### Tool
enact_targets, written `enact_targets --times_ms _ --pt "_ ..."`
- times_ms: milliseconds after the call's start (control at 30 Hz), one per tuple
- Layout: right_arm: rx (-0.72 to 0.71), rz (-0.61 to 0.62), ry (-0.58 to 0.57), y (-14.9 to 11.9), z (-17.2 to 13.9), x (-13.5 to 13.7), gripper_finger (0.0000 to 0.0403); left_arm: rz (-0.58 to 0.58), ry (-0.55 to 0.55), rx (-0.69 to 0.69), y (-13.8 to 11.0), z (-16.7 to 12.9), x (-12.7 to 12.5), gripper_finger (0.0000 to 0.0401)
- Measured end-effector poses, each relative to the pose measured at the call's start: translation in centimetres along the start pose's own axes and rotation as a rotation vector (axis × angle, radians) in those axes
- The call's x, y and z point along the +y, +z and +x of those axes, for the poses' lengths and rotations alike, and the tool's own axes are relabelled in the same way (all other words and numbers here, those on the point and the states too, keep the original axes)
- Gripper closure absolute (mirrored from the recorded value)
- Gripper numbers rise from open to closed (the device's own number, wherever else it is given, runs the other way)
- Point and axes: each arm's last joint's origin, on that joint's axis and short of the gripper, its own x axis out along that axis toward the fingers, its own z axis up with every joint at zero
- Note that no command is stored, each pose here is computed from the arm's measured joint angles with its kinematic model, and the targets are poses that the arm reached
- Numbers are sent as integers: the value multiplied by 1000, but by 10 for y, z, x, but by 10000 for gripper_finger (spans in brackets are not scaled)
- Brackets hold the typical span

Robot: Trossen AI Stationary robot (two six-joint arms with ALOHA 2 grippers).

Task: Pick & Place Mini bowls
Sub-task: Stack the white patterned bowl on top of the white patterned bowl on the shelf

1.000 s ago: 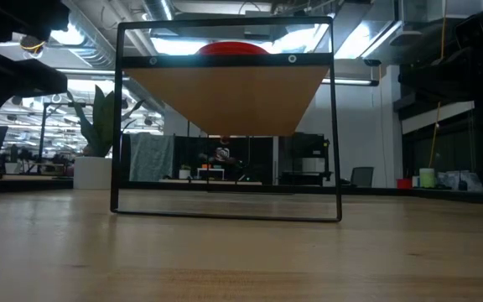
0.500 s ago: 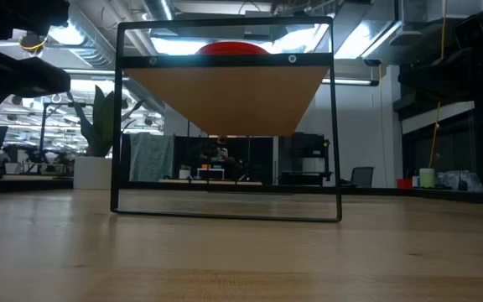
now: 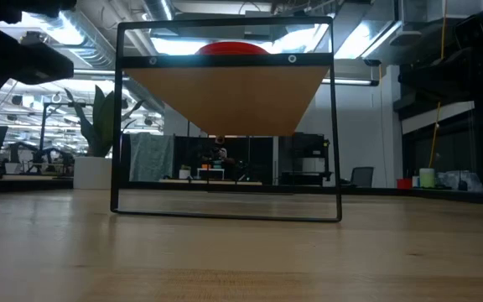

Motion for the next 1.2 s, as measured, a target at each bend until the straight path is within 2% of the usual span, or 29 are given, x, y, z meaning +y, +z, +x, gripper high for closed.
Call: enact_targets --times_ms 333,1200 --pt "0 0 0 0 0 0 377 8 13 20 2 10 -2 257" --pt "0 0 0 0 0 0 377 9 33 20 2 11 -1 258"
